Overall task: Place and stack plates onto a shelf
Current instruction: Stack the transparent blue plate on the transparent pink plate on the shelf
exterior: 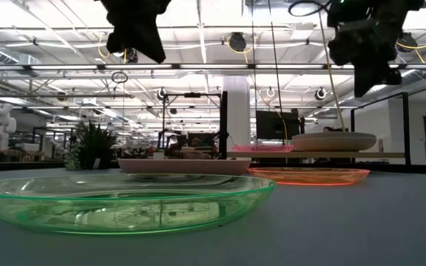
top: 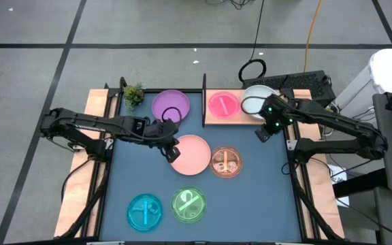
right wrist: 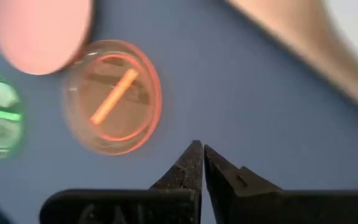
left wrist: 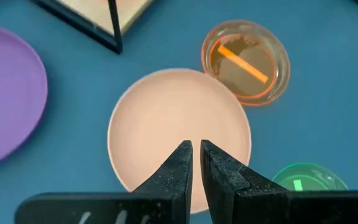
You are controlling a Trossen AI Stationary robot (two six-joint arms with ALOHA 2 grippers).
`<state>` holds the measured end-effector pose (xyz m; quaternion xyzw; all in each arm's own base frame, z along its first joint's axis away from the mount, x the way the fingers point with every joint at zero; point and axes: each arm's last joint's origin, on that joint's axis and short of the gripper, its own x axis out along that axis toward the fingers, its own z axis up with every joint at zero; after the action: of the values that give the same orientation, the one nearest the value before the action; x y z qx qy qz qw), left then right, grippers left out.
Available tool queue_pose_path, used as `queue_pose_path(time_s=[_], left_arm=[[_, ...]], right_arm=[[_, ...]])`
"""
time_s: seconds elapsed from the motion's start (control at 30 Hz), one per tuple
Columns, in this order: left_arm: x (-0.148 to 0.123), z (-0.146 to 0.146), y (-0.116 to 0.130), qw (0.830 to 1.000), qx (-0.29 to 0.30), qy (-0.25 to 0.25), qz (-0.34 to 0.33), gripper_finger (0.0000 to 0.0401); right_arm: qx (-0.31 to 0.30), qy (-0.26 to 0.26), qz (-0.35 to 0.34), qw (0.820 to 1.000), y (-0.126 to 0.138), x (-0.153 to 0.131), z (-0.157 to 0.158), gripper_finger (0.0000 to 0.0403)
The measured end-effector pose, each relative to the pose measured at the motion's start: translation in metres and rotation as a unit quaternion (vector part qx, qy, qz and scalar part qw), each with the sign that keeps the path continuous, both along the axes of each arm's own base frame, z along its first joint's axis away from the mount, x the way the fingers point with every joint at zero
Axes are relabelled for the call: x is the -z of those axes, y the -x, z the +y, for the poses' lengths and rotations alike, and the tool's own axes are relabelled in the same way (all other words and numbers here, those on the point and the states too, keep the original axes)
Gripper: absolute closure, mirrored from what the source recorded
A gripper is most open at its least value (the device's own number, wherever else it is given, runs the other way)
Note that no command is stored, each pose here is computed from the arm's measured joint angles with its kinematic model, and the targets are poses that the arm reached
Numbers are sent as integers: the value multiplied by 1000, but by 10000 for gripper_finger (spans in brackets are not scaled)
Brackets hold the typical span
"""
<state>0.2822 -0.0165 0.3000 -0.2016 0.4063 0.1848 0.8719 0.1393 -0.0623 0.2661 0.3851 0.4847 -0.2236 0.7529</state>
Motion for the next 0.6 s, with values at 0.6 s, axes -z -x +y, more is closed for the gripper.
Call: queue_pose_path(time_s=[0.6], left_arm=[[60, -46, 25, 979, 84, 146, 116, 364]], right_arm=[[37, -51, -136, 989, -34, -19, 65, 402]])
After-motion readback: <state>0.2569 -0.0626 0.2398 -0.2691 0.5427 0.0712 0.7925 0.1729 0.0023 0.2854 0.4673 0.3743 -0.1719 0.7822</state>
